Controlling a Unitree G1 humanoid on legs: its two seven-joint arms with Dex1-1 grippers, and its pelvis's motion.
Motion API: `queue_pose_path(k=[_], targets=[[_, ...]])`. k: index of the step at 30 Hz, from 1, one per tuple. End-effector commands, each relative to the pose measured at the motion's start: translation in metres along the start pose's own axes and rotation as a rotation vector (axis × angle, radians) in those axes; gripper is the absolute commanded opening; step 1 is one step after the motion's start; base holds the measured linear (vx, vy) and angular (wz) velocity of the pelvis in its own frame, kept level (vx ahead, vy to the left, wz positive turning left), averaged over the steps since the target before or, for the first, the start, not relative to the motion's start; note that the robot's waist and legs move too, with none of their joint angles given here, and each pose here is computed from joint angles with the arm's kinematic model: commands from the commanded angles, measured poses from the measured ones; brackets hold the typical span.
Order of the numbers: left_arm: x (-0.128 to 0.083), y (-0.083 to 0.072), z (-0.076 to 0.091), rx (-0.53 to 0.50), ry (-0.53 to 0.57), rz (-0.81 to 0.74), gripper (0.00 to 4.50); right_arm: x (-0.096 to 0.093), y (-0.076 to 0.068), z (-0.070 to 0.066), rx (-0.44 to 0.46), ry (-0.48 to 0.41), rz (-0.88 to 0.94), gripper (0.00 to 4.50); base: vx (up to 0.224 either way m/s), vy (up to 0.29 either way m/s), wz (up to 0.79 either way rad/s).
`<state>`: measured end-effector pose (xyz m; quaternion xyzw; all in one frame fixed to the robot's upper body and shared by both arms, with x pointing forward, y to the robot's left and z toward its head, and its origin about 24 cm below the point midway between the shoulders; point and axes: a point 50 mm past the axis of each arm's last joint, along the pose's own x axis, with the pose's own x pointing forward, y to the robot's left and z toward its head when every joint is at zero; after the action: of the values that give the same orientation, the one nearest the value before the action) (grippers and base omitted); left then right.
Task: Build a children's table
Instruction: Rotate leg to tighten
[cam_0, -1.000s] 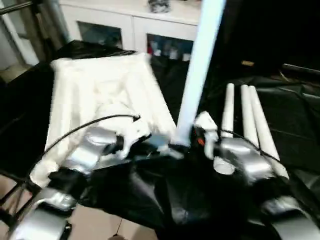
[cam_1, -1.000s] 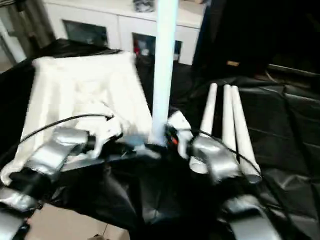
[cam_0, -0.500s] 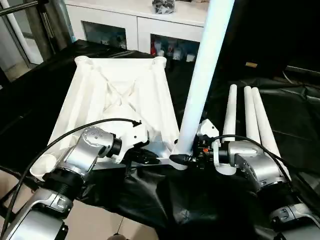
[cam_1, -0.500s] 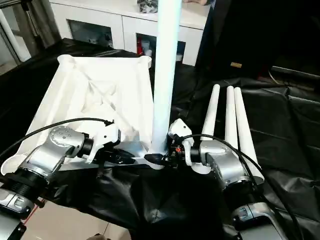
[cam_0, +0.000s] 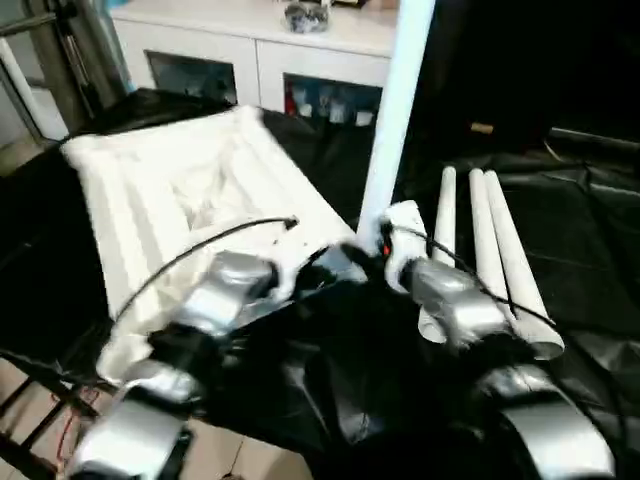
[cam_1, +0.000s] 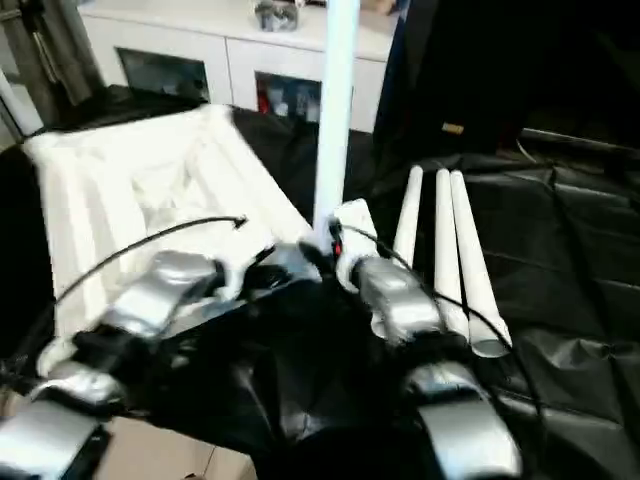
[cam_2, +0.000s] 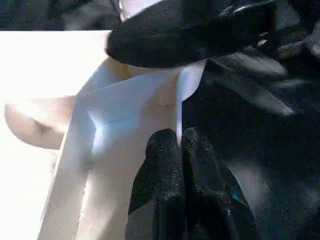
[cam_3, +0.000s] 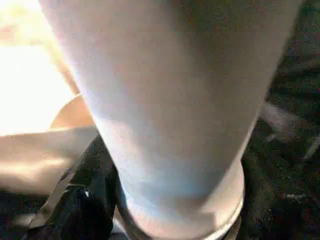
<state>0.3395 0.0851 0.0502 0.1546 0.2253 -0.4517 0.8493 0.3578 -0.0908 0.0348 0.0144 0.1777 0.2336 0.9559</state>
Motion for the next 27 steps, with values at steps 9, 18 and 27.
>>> queue_pose_path(k=[9,18,27], targets=[[0.002,-0.011,0.011,0.067,-0.066,-0.125,0.00,0.000,0.015,-0.008,-0.050,0.006,0.195,3.56,0.000,0.000,0.00],[-0.026,-0.009,-0.009,0.162,-0.046,-0.343,0.00,-0.039,0.004,-0.011,-0.193,0.000,0.638,3.56,0.000,0.000,0.00],[-0.040,-0.004,-0.018,0.209,-0.005,-0.440,0.00,-0.063,-0.001,-0.019,-0.218,0.081,0.793,3.27,0.000,0.000,0.00]])
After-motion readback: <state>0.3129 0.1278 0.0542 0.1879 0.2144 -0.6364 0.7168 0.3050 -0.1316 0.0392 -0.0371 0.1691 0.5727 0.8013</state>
